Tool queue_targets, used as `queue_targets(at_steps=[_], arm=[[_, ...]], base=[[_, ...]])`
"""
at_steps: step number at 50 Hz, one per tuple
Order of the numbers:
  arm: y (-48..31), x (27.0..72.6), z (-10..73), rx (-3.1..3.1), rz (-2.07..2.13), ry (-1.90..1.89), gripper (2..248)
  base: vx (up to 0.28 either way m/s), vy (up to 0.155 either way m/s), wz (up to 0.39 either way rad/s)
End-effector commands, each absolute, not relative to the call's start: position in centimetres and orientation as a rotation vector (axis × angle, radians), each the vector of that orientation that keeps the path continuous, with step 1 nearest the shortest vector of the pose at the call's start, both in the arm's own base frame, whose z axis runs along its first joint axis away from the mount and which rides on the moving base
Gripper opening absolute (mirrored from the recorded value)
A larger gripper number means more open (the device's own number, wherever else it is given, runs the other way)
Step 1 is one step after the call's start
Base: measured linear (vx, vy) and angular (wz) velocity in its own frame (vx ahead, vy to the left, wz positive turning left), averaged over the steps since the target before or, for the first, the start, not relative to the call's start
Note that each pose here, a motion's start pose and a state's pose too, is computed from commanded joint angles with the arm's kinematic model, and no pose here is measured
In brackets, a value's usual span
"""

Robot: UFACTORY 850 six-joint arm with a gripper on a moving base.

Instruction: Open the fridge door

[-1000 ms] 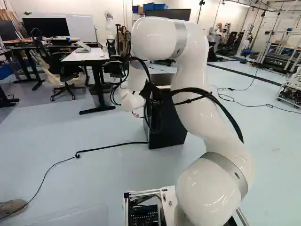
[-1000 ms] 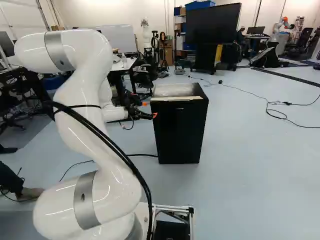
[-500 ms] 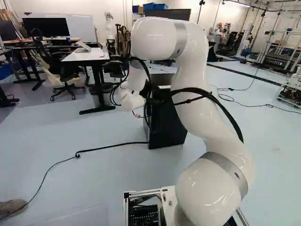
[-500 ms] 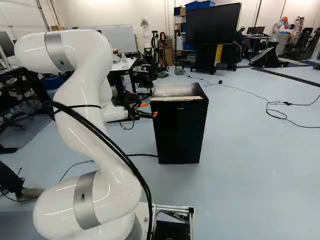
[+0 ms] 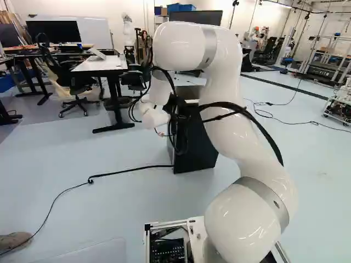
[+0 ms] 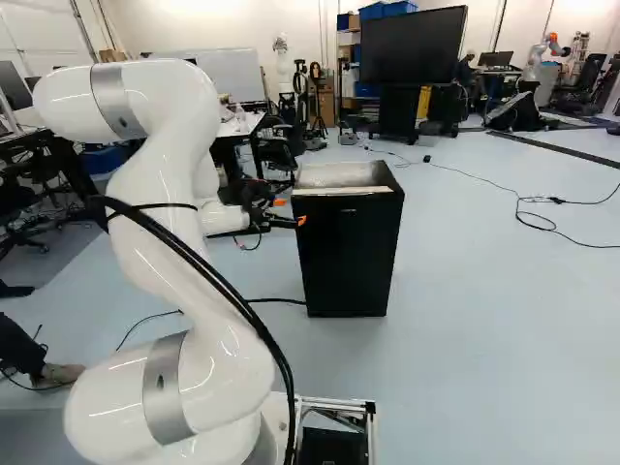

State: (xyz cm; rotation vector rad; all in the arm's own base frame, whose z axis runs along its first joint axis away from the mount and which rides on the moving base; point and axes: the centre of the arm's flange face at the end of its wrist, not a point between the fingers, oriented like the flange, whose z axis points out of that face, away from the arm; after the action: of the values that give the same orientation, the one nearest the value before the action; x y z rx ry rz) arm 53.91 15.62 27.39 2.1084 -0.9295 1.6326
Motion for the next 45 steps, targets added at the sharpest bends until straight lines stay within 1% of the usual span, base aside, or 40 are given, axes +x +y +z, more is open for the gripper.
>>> queue_targets(at_steps=[45], arm=[[13.8, 54.9, 27.3, 2.077, 1.62, -0.967, 247]], base=[[0.0, 0.0, 0.0]])
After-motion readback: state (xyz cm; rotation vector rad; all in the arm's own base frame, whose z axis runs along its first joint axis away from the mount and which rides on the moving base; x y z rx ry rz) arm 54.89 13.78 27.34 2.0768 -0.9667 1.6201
